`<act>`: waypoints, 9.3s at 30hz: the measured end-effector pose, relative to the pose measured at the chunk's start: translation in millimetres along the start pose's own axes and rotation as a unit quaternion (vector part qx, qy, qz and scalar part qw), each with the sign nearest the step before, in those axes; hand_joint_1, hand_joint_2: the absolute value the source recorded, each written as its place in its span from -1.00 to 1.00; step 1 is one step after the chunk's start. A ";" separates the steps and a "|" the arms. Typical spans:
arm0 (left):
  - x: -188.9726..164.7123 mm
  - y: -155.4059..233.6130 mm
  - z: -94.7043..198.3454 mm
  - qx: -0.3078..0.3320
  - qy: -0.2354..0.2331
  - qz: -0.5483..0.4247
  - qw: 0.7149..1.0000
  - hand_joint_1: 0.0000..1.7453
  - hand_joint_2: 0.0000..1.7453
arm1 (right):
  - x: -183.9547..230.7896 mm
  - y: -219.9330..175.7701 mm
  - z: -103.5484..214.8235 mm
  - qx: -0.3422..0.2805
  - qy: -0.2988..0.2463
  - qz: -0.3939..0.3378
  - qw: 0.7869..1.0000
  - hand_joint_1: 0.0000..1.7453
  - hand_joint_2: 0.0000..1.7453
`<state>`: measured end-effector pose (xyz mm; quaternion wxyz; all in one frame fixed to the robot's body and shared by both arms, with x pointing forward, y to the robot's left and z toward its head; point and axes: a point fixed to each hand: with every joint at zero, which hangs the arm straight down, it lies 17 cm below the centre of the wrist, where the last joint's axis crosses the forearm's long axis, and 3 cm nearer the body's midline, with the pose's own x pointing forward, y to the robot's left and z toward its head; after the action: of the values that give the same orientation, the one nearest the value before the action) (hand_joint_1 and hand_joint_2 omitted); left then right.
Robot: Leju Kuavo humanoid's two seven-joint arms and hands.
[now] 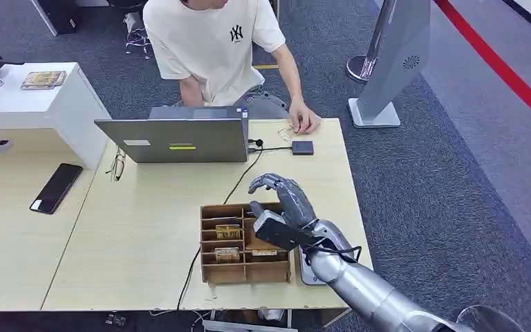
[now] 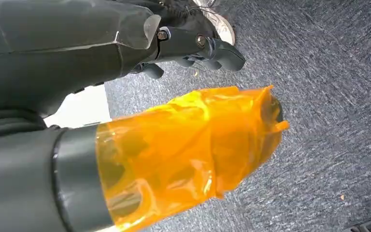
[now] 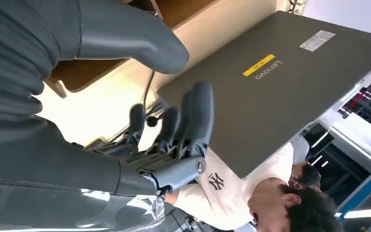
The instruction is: Pass the card to the sensor for recognition and then transmit it.
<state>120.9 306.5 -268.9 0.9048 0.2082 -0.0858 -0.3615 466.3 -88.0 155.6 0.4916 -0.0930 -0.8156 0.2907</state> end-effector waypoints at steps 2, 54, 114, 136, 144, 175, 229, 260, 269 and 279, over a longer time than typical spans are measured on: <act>-0.2 0.0 0.0 0.000 0.001 0.000 1.000 -1.00 -1.00 | -1.2 1.5 1.5 0.003 0.001 0.006 1.000 -0.22 1.00; -5.2 2.0 -1.2 -0.003 0.010 -0.007 1.000 -1.00 -1.00 | -3.3 10.0 19.9 0.100 -0.029 0.146 0.984 -0.34 1.00; -7.0 1.6 -0.9 -0.003 0.016 -0.006 1.000 -1.00 -1.00 | -44.4 20.5 23.4 0.104 0.031 0.179 0.978 0.48 1.00; -7.2 1.6 -0.9 -0.003 0.017 -0.005 1.000 -1.00 -1.00 | -46.7 15.9 16.3 0.100 0.036 0.178 0.978 0.86 1.00; -6.8 1.6 -1.0 -0.003 0.015 -0.003 1.000 -1.00 -1.00 | -47.4 14.4 13.6 0.107 0.048 0.106 0.987 0.82 1.00; -5.6 -0.1 -1.0 -0.006 0.007 0.011 1.000 -1.00 -1.00 | -34.0 -21.9 -2.6 0.062 0.049 -0.131 0.988 0.76 1.00; 21.0 23.9 -3.6 0.012 -0.011 -0.071 0.997 -1.00 -1.00 | 106.4 -38.1 -155.0 -0.027 -0.103 0.091 0.990 0.92 1.00; 19.7 12.6 -1.5 0.007 -0.026 -0.062 0.998 -1.00 -1.00 | 104.0 3.2 -95.0 0.088 -0.098 -0.330 0.935 -1.00 -1.00; 14.3 7.0 -1.0 0.004 -0.029 -0.048 0.998 -1.00 -1.00 | 95.8 -23.9 -54.7 0.076 -0.122 -0.411 0.900 -1.00 -1.00; 14.3 7.1 -1.1 0.004 -0.029 -0.046 0.999 -1.00 -1.00 | 98.1 -33.9 -47.8 0.074 -0.135 -0.417 0.896 -1.00 -1.00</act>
<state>136.0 301.6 -266.7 0.8836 0.2048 -0.1040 -0.4080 462.8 -54.3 264.7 0.4585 0.3326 -0.8140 0.1286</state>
